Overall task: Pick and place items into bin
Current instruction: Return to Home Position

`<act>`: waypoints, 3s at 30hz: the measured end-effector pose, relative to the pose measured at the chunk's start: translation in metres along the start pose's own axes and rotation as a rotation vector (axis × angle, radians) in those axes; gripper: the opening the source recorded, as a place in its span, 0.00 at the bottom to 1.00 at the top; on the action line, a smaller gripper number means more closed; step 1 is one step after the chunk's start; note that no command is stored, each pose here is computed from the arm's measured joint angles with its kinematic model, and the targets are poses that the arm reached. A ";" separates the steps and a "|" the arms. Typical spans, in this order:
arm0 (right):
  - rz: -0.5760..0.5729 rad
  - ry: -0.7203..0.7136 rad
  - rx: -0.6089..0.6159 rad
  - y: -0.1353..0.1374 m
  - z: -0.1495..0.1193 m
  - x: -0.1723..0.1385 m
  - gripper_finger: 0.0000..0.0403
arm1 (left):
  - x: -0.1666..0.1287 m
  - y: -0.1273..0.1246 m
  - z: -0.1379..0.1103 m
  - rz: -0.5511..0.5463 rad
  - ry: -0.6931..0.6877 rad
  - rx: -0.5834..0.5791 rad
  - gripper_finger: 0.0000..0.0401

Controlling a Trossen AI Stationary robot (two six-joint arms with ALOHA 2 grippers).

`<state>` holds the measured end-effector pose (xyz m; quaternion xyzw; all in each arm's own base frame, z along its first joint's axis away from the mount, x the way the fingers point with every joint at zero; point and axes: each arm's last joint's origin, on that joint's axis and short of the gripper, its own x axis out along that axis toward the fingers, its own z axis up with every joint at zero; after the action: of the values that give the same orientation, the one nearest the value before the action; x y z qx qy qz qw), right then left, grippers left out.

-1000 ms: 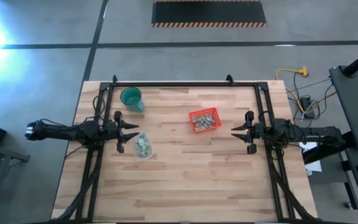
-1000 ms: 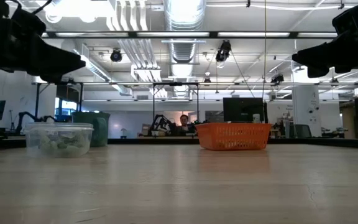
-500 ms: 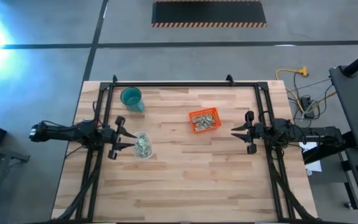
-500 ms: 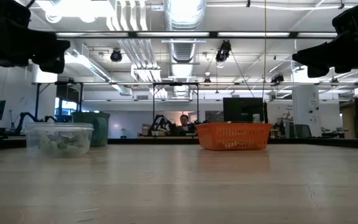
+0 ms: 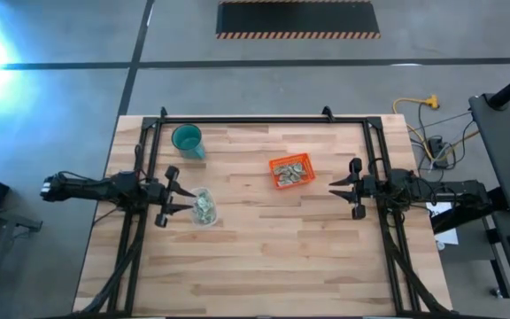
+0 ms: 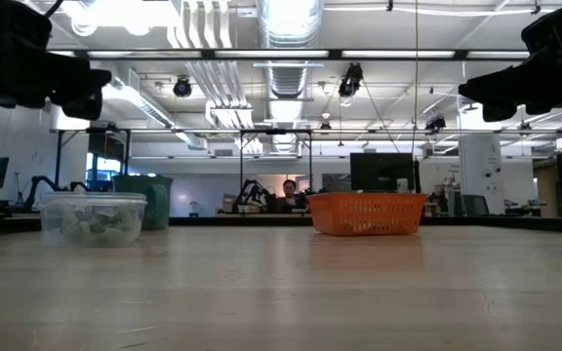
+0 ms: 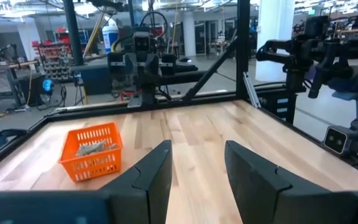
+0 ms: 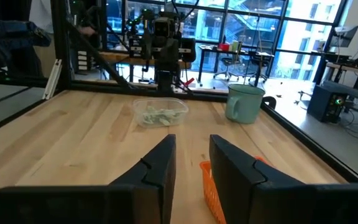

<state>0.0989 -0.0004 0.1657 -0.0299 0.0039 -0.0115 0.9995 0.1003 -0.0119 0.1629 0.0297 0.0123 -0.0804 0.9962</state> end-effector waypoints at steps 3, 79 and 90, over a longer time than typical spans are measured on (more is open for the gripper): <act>0.000 0.000 0.000 0.000 0.000 0.000 0.21 | 0.001 0.000 -0.001 -0.001 0.012 -0.001 0.33; 0.000 0.000 -0.002 0.000 0.000 0.000 0.17 | 0.004 0.000 -0.004 -0.003 0.051 -0.003 0.33; 0.000 0.000 -0.001 0.000 0.000 0.000 0.20 | 0.004 0.000 -0.004 -0.003 0.051 -0.003 0.33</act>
<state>0.0989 -0.0004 0.1657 -0.0305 0.0041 -0.0114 0.9995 0.1040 -0.0122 0.1588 0.0302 0.0378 -0.0809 0.9955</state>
